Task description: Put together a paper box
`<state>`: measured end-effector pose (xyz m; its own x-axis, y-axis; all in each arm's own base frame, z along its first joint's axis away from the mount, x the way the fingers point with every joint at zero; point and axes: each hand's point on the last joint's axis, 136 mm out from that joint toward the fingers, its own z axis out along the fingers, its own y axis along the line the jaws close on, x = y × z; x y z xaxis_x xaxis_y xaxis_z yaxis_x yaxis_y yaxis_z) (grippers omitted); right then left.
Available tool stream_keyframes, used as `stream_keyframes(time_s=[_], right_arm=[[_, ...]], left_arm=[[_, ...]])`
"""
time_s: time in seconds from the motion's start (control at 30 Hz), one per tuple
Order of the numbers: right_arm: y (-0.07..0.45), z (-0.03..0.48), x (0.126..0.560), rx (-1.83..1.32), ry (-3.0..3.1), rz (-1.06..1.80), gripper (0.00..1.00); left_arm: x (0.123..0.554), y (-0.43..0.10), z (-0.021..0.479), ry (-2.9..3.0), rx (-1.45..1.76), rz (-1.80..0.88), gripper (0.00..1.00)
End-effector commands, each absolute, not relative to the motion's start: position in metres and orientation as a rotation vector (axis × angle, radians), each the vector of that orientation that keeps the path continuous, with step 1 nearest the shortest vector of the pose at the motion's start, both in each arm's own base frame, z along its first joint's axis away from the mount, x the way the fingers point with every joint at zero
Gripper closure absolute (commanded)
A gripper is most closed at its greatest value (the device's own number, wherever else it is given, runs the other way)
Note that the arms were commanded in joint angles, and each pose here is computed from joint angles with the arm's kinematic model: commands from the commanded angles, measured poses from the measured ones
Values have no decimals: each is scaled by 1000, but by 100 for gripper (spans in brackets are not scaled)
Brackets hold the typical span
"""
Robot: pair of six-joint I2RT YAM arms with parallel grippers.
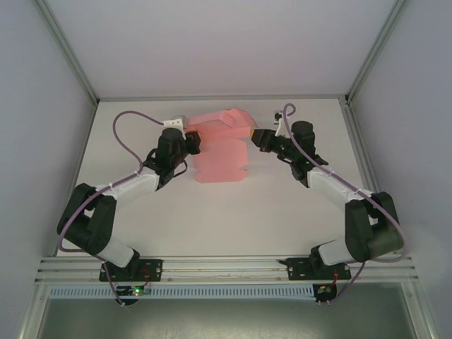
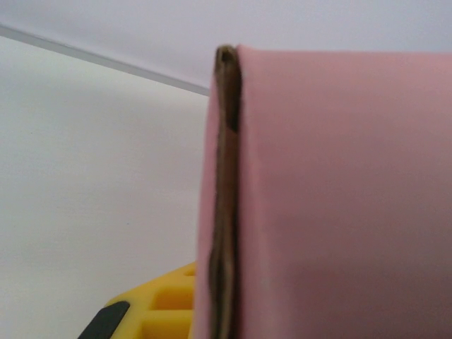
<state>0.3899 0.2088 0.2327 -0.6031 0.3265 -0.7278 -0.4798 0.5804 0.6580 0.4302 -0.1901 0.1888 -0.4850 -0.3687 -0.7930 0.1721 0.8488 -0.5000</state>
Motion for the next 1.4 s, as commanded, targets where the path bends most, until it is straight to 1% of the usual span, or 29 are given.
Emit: stream_keyframes(time_s=[0.0, 0.17, 0.43, 0.6, 0.97, 1.03, 1.13, 1.27, 1.37], right_arm=[[232, 262, 379, -259, 1818, 1227, 84], [243, 262, 374, -287, 1818, 1250, 84], [248, 248, 391, -246, 1832, 1174, 81], [246, 225, 402, -215, 1898, 991, 81], [256, 180, 399, -337, 2077, 519, 80], [253, 176, 400, -340, 2099, 430, 80], [246, 181, 399, -316, 2092, 404, 80], [240, 212, 388, -314, 2009, 509, 71], [233, 236, 370, -355, 1937, 592, 60]], left_arm=[[439, -192, 205, 1917, -158, -676, 100], [440, -197, 206, 1917, -141, -702, 100], [436, -205, 211, 1894, -98, -763, 100], [433, -209, 217, 1872, -81, -793, 100], [436, -212, 217, 1862, -101, -822, 100], [436, -211, 216, 1864, -107, -819, 100], [436, -207, 214, 1872, -120, -795, 100], [436, -199, 199, 1927, -126, -717, 100], [436, -198, 185, 1986, -127, -714, 100]])
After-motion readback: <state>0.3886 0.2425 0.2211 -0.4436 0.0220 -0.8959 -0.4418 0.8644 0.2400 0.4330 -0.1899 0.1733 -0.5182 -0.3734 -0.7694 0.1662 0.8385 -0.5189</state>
